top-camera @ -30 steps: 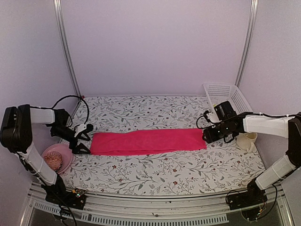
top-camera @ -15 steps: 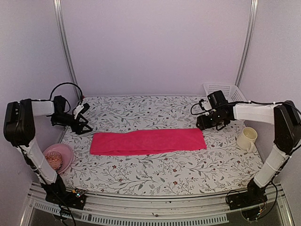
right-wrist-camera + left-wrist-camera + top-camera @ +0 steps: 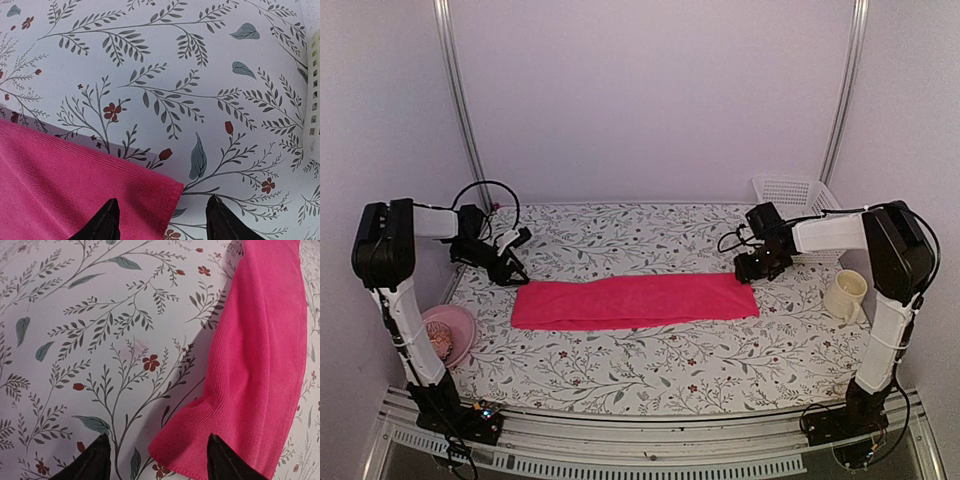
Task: Roll the towels
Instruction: Adjust the towel at the center of the board.
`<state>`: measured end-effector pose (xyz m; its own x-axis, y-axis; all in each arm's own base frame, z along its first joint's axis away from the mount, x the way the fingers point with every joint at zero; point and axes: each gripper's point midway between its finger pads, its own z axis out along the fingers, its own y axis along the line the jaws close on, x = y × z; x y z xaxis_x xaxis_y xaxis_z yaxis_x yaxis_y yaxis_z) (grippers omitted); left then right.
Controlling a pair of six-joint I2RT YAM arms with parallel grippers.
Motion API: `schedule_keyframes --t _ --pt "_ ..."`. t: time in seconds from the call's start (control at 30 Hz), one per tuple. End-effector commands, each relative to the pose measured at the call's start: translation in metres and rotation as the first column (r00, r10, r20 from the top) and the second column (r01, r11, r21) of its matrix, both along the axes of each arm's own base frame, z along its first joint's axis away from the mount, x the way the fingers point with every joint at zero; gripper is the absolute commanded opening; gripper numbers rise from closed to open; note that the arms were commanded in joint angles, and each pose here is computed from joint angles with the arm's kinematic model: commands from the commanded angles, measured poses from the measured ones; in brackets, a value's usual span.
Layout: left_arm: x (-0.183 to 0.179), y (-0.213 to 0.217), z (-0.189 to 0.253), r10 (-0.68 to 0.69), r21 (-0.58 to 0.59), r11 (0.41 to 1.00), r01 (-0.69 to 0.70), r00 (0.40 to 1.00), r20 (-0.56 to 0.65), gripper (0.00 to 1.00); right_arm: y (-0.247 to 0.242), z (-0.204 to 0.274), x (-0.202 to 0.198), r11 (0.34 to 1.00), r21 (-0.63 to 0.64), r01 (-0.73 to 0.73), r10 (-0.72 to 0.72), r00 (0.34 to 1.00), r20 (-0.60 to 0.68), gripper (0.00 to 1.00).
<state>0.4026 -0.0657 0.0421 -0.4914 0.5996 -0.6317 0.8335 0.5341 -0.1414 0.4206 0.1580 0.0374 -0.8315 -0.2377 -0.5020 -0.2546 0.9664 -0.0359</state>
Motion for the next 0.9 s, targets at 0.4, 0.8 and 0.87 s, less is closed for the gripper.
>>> schedule_keyframes --t 0.4,0.8,0.87 --pt "-0.01 0.0 -0.056 0.032 0.243 0.97 -0.025 0.999 -0.023 0.47 -0.009 -0.016 0.018 0.997 -0.055 0.05 -0.05 0.999 -0.001 0.03" --pt "-0.009 0.014 -0.044 0.236 0.343 0.91 -0.233 0.971 0.031 0.32 -0.033 -0.01 0.043 0.968 -0.215 0.132 -0.118 0.99 0.073 0.02" --pt "-0.009 0.014 -0.041 0.257 0.35 0.901 -0.256 0.965 0.043 0.32 -0.033 -0.014 0.046 0.966 -0.224 0.129 -0.116 0.991 0.07 0.02"
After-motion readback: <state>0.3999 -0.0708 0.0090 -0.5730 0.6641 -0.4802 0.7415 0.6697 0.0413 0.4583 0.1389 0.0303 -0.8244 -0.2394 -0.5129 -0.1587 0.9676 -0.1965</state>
